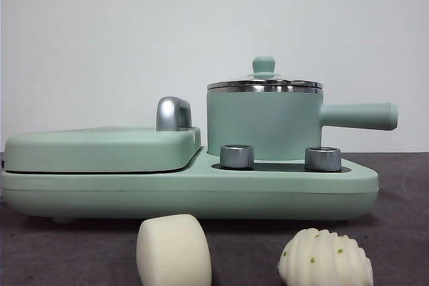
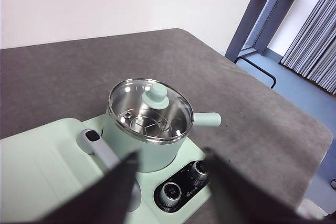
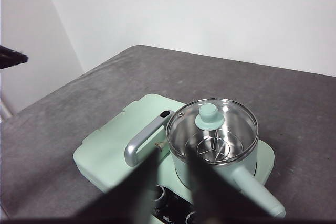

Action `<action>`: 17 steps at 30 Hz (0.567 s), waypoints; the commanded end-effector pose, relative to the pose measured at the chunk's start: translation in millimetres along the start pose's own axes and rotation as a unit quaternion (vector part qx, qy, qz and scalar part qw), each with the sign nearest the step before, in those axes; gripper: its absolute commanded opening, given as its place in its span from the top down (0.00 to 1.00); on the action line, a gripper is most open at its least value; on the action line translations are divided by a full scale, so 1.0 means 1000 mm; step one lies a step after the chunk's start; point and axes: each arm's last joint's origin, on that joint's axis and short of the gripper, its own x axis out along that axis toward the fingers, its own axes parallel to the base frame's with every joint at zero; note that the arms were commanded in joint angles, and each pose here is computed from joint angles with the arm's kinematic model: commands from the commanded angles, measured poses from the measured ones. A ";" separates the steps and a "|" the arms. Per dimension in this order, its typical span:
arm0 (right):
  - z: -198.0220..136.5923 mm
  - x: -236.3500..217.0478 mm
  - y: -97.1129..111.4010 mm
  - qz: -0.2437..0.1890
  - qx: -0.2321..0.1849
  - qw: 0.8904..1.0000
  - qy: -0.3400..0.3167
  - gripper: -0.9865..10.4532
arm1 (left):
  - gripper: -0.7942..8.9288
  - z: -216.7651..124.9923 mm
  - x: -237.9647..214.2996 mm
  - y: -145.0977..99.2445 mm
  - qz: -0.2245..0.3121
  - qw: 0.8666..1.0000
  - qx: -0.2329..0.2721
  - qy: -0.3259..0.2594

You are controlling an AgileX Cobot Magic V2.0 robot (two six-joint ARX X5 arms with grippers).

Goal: Put the buns in a small steamer

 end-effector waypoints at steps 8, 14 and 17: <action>0.005 -0.002 0.002 0.003 -0.007 1.000 -0.007 0.48 | 0.40 0.005 0.000 -0.001 -0.006 1.000 0.008 -0.006; 0.005 -0.002 0.002 0.003 -0.007 1.000 -0.007 0.48 | 0.40 0.008 0.000 -0.002 -0.008 1.000 -0.014 -0.017; 0.005 -0.002 0.002 0.003 -0.006 1.000 -0.007 0.48 | 0.40 0.010 0.002 -0.001 -0.010 0.999 -0.021 -0.026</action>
